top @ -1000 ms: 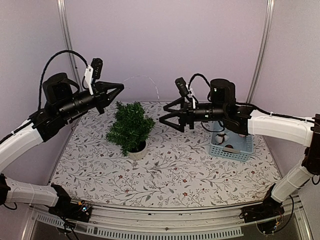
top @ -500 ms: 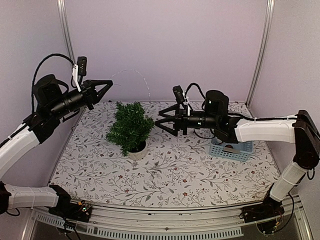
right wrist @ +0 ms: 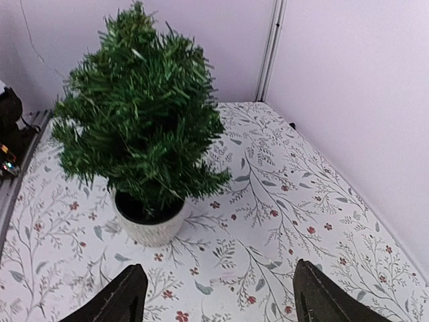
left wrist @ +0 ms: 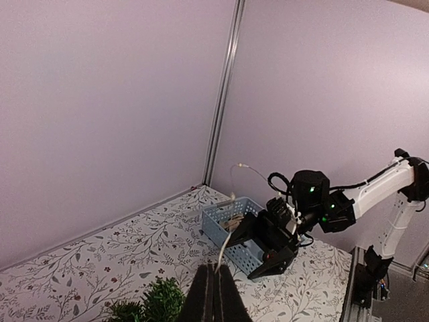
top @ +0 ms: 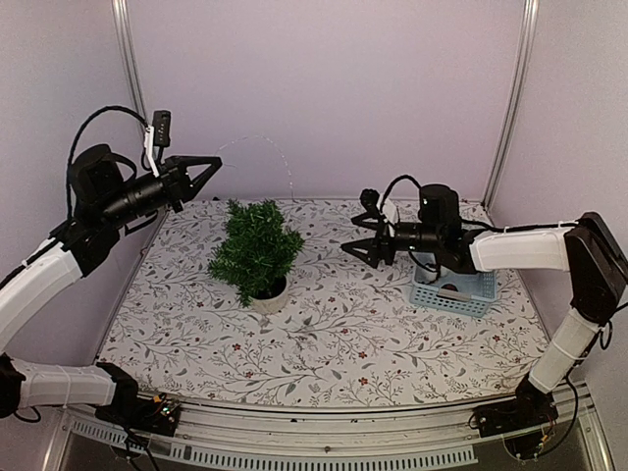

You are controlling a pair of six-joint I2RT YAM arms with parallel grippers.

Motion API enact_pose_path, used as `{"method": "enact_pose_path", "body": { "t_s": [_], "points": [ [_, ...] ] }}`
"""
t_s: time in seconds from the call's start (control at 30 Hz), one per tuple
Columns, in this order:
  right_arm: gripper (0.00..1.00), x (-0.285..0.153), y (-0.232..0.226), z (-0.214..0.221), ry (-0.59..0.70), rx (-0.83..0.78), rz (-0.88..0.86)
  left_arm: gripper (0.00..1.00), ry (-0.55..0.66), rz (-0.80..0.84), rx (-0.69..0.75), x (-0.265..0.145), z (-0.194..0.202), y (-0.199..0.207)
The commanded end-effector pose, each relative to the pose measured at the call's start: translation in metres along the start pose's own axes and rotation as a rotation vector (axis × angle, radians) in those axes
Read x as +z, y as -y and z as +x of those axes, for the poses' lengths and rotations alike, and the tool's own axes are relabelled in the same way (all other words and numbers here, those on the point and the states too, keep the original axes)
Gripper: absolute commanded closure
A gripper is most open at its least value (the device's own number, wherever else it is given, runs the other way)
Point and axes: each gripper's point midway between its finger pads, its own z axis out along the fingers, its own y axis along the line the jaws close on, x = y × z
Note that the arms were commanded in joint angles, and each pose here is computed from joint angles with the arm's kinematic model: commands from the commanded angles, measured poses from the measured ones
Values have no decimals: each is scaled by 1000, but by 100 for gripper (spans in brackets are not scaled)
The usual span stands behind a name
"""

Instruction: Decorate the small christmas tree

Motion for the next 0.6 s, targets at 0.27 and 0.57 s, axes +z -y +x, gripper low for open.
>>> {"method": "enact_pose_path", "body": {
  "t_s": [0.27,0.57],
  "points": [
    [30,51,19,56,-127,-223,-56,100,26,20,-12,6,-9,-5],
    [39,84,22,52,-122,-307,-74,100,18,15,-19,9,-6,-10]
  ]
}}
